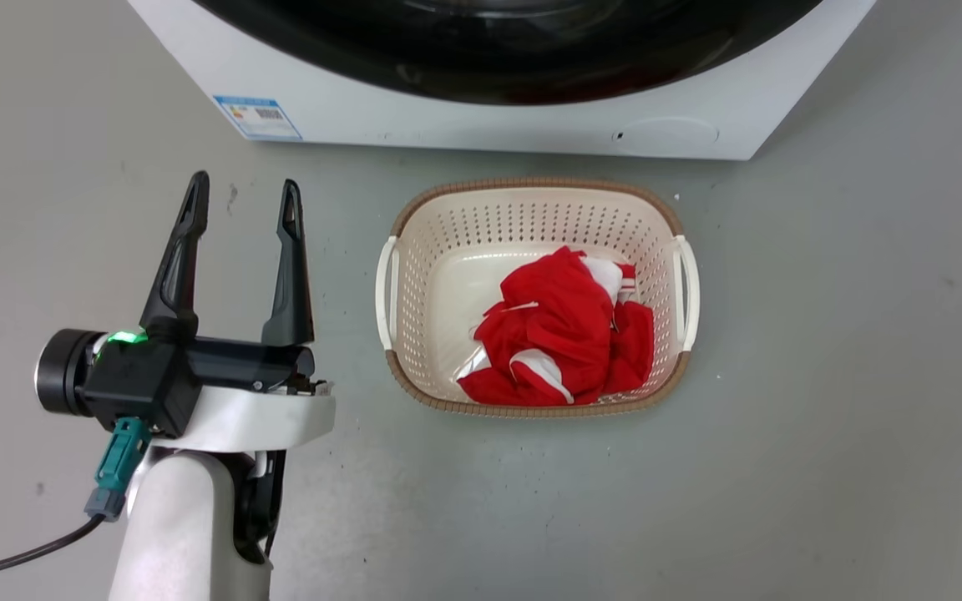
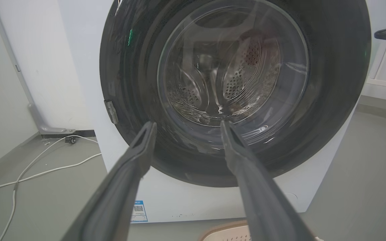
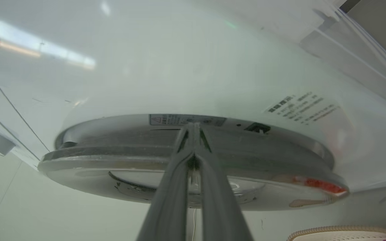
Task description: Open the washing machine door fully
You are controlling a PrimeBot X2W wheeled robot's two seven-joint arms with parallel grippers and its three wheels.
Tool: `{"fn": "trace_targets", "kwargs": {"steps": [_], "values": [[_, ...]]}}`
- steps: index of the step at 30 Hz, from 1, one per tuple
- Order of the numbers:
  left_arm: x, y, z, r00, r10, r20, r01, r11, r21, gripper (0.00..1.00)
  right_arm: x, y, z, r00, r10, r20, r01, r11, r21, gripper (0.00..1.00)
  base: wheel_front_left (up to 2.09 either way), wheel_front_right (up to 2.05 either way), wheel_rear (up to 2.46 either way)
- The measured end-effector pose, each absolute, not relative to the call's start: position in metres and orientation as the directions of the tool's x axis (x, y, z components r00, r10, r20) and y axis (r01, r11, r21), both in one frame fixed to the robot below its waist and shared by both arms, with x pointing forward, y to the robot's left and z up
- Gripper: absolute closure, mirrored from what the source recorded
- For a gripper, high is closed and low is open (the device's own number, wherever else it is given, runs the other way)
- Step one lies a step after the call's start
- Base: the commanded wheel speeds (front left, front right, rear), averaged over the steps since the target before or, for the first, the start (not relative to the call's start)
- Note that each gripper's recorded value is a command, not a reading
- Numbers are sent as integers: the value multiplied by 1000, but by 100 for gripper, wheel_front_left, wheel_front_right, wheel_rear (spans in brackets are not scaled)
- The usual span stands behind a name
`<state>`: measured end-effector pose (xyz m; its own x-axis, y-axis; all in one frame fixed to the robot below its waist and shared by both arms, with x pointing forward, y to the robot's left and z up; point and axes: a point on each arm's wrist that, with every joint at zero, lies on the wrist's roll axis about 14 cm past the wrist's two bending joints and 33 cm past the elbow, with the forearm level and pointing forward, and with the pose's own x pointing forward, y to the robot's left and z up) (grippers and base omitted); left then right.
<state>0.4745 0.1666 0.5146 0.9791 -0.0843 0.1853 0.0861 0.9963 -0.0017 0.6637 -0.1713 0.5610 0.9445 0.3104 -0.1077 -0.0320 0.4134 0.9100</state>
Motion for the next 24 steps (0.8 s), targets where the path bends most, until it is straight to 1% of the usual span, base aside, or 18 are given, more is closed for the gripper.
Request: {"fn": "trace_targets", "kwargs": {"steps": [5,7,14,20,24], "values": [[481,166,507,981,-88,173,89,996,1,0,677,-162,549,931,332,-153,-13,449,893,100,0,0,0],[482,166,504,982,-89,169,90,996,1,0,680,-157,546,923,348,-163,-11,448,894,100,0,0,0],[483,164,505,981,-92,170,93,996,0,0,679,-148,543,899,393,-193,-10,460,888,100,0,0,0],[484,162,504,981,-98,167,100,995,-3,0,675,-139,547,878,440,-188,-25,436,900,100,0,0,0],[483,160,506,980,-102,170,104,995,-3,0,669,-127,549,852,490,-185,-40,414,909,100,0,0,0]]}}
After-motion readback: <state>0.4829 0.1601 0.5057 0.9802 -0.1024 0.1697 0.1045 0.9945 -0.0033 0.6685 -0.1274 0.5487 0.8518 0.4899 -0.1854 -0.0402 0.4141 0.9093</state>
